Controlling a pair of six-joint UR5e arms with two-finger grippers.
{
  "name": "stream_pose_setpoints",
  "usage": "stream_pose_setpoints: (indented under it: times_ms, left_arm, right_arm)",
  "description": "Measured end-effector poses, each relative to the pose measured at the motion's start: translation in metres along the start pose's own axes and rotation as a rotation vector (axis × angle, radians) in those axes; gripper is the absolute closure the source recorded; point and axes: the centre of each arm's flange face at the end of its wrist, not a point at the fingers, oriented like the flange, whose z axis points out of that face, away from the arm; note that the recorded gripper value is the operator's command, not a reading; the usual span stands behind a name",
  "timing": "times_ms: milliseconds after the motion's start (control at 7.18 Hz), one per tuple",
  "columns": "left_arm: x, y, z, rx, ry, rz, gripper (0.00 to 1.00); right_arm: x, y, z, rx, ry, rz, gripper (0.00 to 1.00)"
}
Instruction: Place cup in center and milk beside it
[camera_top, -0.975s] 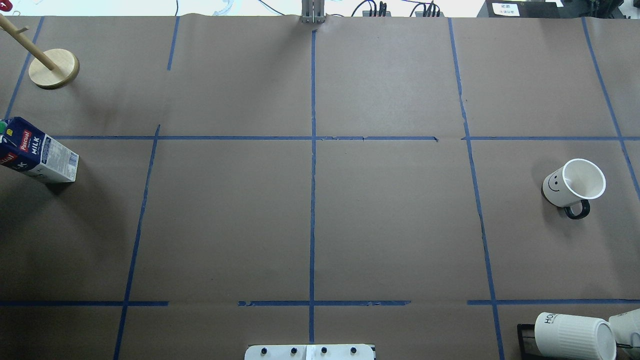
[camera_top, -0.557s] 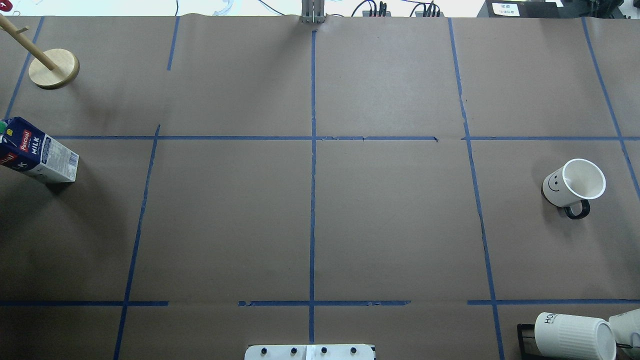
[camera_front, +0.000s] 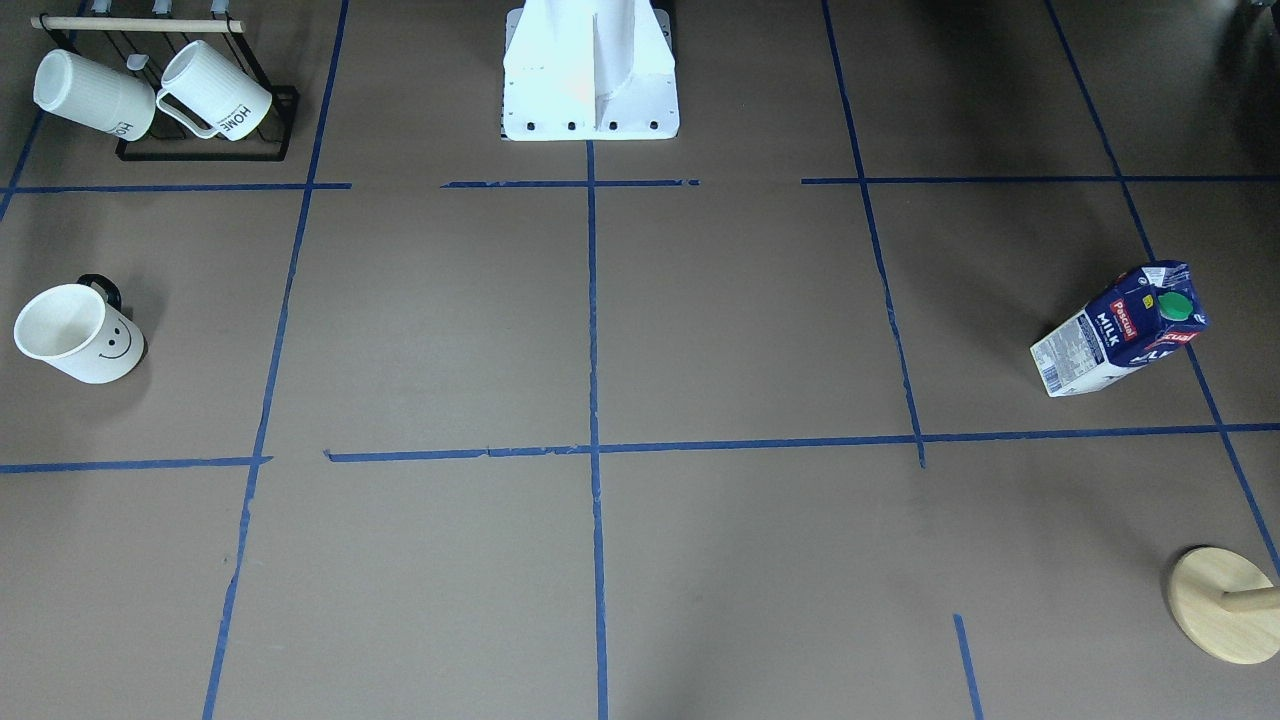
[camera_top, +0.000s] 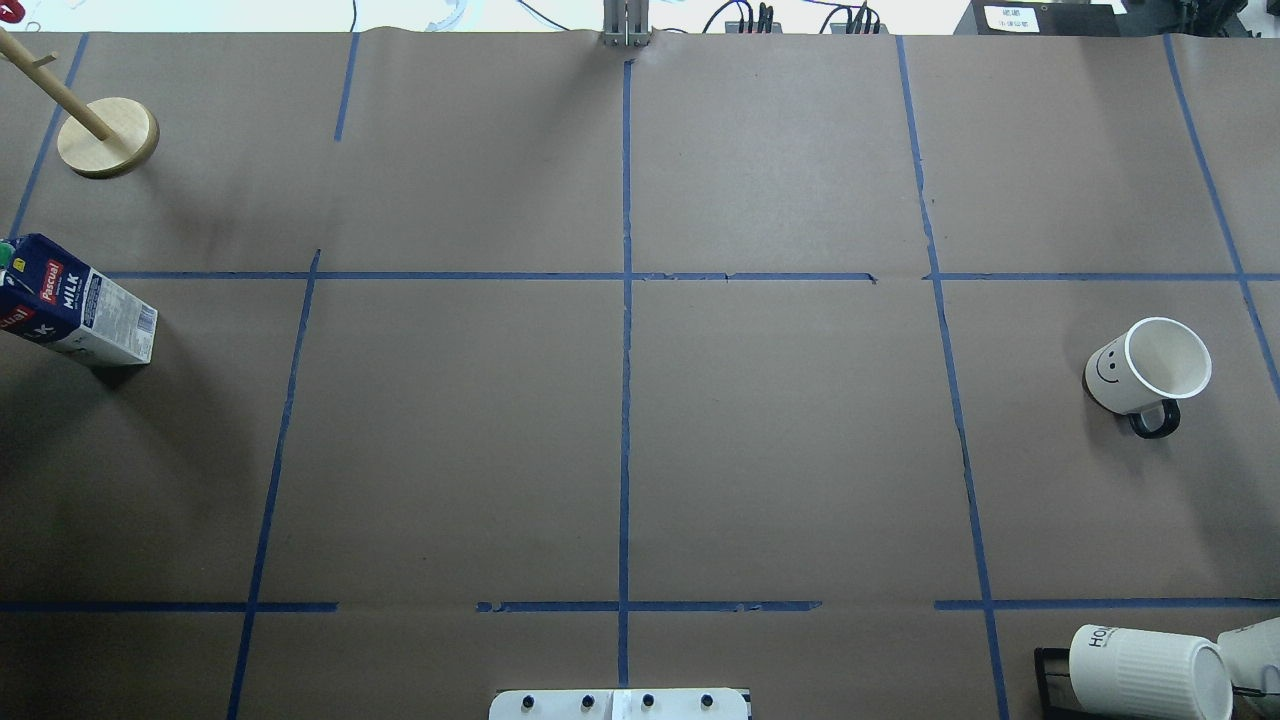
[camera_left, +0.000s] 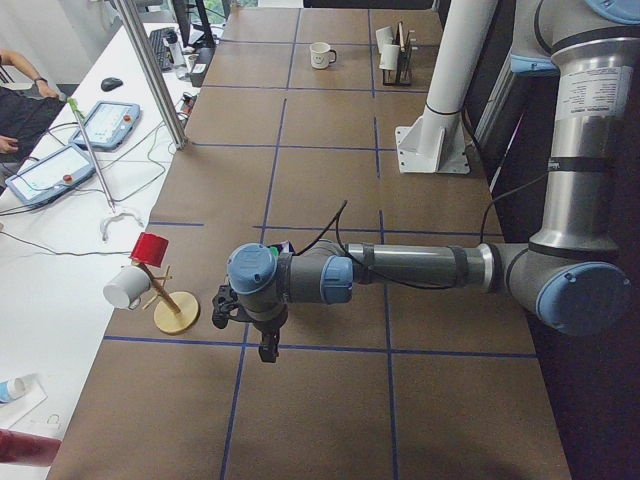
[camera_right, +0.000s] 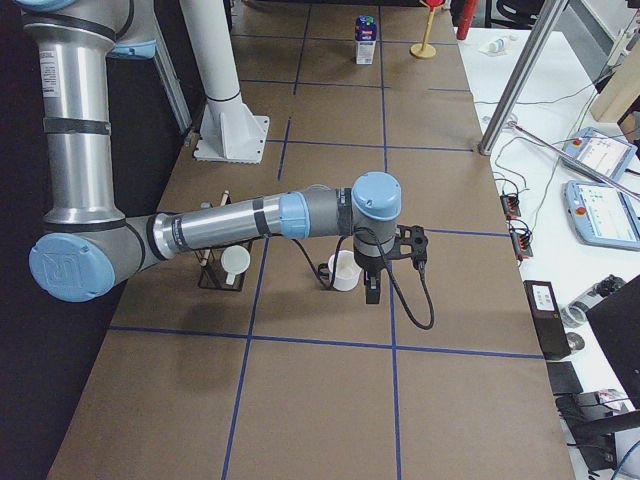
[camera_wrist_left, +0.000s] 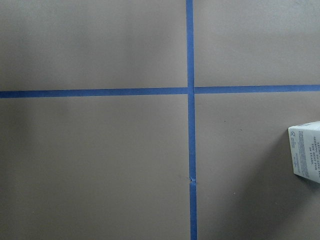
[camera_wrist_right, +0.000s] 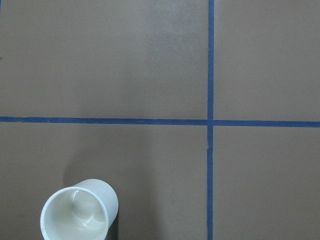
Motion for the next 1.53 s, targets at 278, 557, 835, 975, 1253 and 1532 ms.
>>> stream_pose_setpoints:
  times_ms: [278, 557, 835, 975, 1253, 1532]
  left_arm:
    - [0.0, 0.0, 0.0, 0.001, 0.0, 0.001, 0.0]
    - [0.0, 0.0, 0.0, 0.0, 0.0, 0.0, 0.0]
    - [0.0, 0.0, 0.0, 0.0, 0.0, 0.0, 0.0]
    - [0.0, 0.0, 0.0, 0.0, 0.0, 0.0, 0.0]
    - [0.001, -0.001, 0.0, 0.001, 0.0, 0.002, 0.0]
    - [0.001, -0.001, -0.001, 0.003, 0.0, 0.002, 0.0]
  right_arm:
    - [-0.026, 0.02, 0.034, 0.029, -0.024, 0.043, 0.0]
    - [-0.058, 0.039, 0.071, 0.043, -0.047, 0.055, 0.01]
    - [-0.076, 0.046, 0.101, 0.01, -0.03, 0.044, 0.0]
    - [-0.078, 0.047, 0.114, -0.009, -0.022, 0.047, 0.0]
    - [-0.077, 0.045, 0.136, -0.043, -0.008, 0.052, 0.0]
    - [-0.078, 0.04, 0.156, -0.075, 0.002, 0.053, 0.0]
